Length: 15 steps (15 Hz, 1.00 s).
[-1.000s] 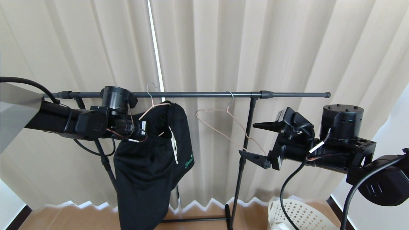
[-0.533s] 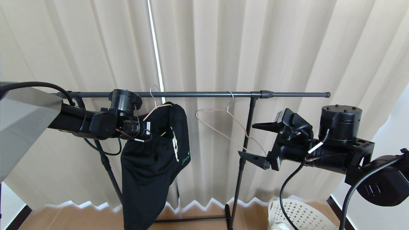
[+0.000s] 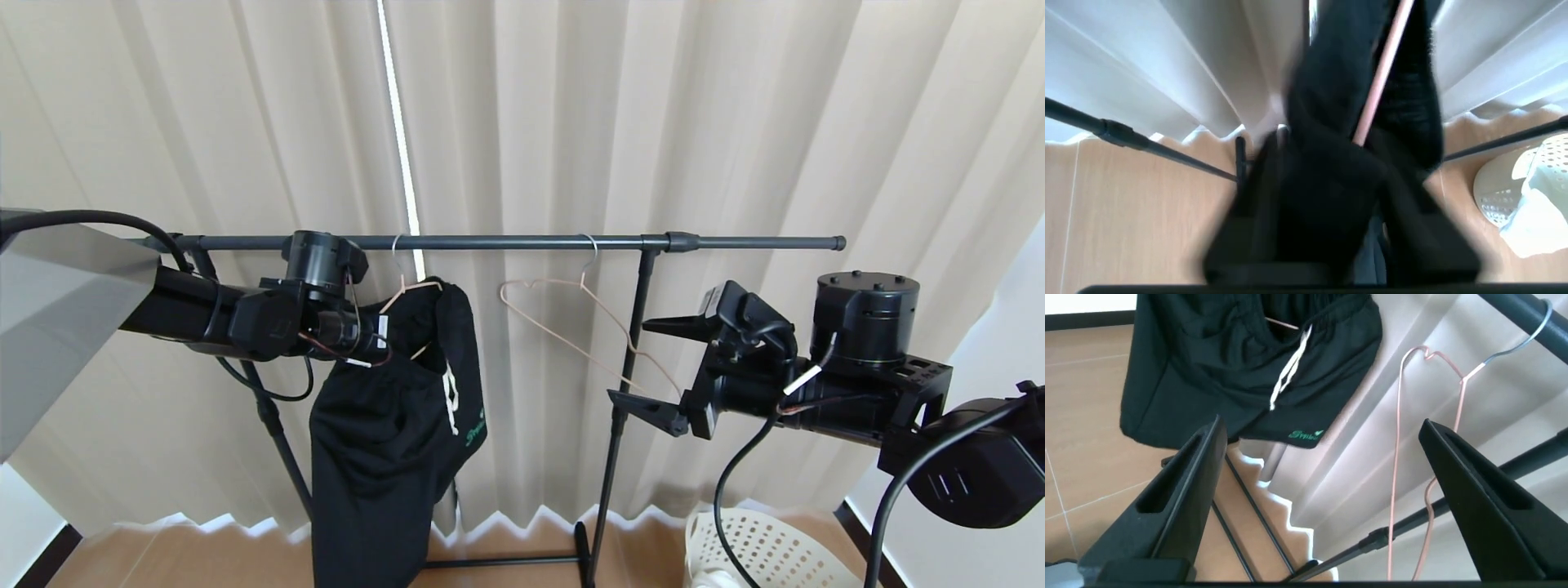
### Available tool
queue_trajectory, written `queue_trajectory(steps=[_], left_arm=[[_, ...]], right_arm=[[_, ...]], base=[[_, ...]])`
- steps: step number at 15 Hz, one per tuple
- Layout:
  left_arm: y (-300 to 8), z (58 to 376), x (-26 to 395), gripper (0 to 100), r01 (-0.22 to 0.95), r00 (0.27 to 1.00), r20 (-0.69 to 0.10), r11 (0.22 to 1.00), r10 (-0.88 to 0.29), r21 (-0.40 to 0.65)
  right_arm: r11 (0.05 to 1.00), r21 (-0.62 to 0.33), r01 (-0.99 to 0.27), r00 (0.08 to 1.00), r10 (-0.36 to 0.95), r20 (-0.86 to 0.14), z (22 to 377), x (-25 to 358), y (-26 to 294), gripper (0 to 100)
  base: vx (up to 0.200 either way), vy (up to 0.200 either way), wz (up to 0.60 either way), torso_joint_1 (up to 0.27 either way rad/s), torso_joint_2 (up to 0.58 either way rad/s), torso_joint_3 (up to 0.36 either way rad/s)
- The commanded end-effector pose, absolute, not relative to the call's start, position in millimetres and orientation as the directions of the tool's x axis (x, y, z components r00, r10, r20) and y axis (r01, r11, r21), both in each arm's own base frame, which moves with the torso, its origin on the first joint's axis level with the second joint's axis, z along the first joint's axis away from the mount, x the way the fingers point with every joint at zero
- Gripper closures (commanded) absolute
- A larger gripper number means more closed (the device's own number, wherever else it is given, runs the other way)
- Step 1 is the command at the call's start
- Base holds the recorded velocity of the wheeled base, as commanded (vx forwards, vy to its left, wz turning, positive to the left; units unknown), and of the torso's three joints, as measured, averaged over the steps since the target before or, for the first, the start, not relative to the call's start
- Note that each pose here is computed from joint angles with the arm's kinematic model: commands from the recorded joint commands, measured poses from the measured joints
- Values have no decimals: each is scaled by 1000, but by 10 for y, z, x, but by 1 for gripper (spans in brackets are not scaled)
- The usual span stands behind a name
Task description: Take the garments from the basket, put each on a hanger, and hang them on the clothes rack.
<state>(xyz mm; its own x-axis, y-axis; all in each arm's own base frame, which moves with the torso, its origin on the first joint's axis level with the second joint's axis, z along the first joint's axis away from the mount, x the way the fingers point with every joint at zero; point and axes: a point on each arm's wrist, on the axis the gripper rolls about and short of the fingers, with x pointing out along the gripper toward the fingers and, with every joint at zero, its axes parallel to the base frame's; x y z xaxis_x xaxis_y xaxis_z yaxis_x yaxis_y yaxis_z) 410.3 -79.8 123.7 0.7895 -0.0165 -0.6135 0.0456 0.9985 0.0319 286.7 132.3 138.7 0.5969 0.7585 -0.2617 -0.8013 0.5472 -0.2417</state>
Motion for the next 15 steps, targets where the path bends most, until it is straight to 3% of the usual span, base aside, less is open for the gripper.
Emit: queue_trajectory(steps=[1, 5, 8, 10, 13, 15], left_arm=[[-801, 1394, 3938, 0, 55, 801, -598, 998, -26, 31], [-758, 1784, 3467, 0, 69, 835, -548, 997, -49, 16], [-734, 2132, 2556, 0, 117, 874, -471, 993, -119, -32], [-650, 2028, 2078, 0, 138, 878, -458, 989, -144, -45], [-473, 1616, 1542, 0, 136, 888, -437, 990, -141, -43], [-389, 1534, 1208, 0, 148, 924, -349, 988, -154, -46]], right_arm=[[548, -243, -801, 598, 759, -258, 1393, 2873, 1325, 0], [562, -260, -785, 614, 762, -208, 1600, 2630, 1203, 0], [738, -165, -654, 755, 648, -98, 1952, 2002, 833, 0], [813, -139, -565, 825, 555, -106, 1886, 1786, 725, 0], [885, -149, -441, 893, 417, -167, 1643, 1506, 586, 0], [891, -137, -433, 896, 408, -174, 1530, 1263, 490, 0]], base=[[0, 0, 0, 0, 0, 0], [0, 0, 0, 0, 0, 0], [0, 0, 0, 0, 0, 0], [0, 0, 0, 0, 0, 0], [0, 0, 0, 0, 0, 0], [0, 0, 0, 0, 0, 0]])
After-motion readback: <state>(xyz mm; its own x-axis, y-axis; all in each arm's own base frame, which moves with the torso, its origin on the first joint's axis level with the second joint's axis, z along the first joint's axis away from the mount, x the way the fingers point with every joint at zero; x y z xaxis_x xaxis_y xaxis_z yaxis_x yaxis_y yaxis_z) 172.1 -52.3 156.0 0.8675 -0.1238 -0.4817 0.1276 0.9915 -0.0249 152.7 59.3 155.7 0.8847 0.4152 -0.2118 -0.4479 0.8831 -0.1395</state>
